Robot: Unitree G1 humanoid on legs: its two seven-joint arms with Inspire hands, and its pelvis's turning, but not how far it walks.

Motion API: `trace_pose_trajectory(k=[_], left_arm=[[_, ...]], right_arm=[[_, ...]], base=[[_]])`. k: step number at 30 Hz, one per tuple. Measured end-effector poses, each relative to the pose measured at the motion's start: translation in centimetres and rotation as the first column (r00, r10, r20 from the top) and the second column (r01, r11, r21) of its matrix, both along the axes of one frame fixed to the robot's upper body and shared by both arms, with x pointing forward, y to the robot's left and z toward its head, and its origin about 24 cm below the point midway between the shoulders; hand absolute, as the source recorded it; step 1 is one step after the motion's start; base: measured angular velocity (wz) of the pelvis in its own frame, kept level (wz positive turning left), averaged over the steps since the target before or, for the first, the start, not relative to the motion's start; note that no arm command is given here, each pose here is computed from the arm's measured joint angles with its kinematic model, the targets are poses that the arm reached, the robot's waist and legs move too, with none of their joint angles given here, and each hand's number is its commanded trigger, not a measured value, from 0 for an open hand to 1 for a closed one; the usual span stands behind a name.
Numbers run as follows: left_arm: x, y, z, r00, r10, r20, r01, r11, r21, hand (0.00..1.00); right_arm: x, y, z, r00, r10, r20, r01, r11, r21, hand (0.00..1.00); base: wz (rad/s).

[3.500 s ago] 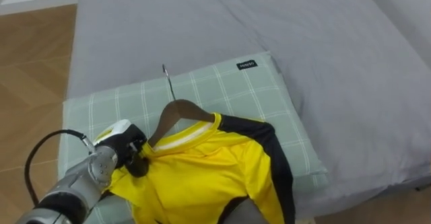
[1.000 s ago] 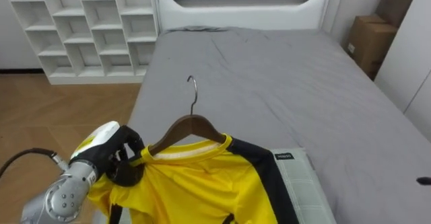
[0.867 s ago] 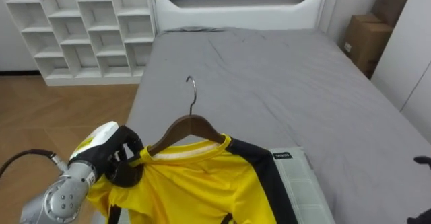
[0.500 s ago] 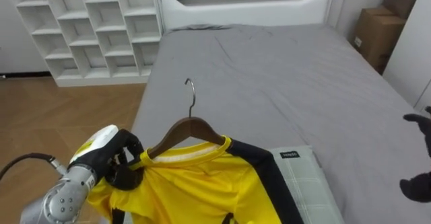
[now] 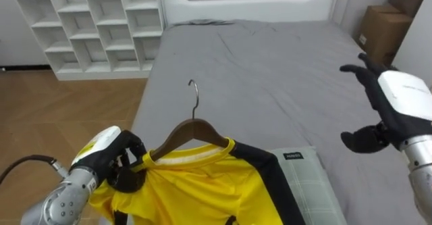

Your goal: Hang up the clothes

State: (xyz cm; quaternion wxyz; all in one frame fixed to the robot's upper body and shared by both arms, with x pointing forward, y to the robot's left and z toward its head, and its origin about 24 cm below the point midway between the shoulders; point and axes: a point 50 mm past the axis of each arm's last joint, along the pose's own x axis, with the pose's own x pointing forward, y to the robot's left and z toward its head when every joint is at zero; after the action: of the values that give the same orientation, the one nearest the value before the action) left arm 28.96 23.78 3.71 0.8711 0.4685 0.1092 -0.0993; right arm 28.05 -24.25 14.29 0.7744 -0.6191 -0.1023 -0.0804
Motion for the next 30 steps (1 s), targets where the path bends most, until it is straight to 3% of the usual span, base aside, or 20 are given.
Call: trace_pose_trajectory(k=[17, 23, 30], left_arm=[[0.3, -2.0, 1.4, 0.995, -0.061, 0.080, 0.062, 0.998, -0.002, 1.00], [0.4, -3.0, 2.0, 0.990, -0.085, 0.115, 0.085, 0.996, 0.001, 1.00], [0.4, -4.1, 1.8, 0.988, -0.098, 0.123, 0.102, 0.994, -0.027, 1.00]], right_arm=[[0.7, 2.2, 0.0, 0.994, 0.095, -0.061, -0.097, 0.995, -0.023, 0.00], [0.8, 2.3, -0.6, 0.986, 0.144, -0.086, -0.134, 0.984, 0.115, 0.00], [1.3, 1.9, -3.4, 0.957, 0.192, -0.217, -0.117, 0.941, 0.316, 0.00]], base=[[0.07], [-0.04], [0.00]])
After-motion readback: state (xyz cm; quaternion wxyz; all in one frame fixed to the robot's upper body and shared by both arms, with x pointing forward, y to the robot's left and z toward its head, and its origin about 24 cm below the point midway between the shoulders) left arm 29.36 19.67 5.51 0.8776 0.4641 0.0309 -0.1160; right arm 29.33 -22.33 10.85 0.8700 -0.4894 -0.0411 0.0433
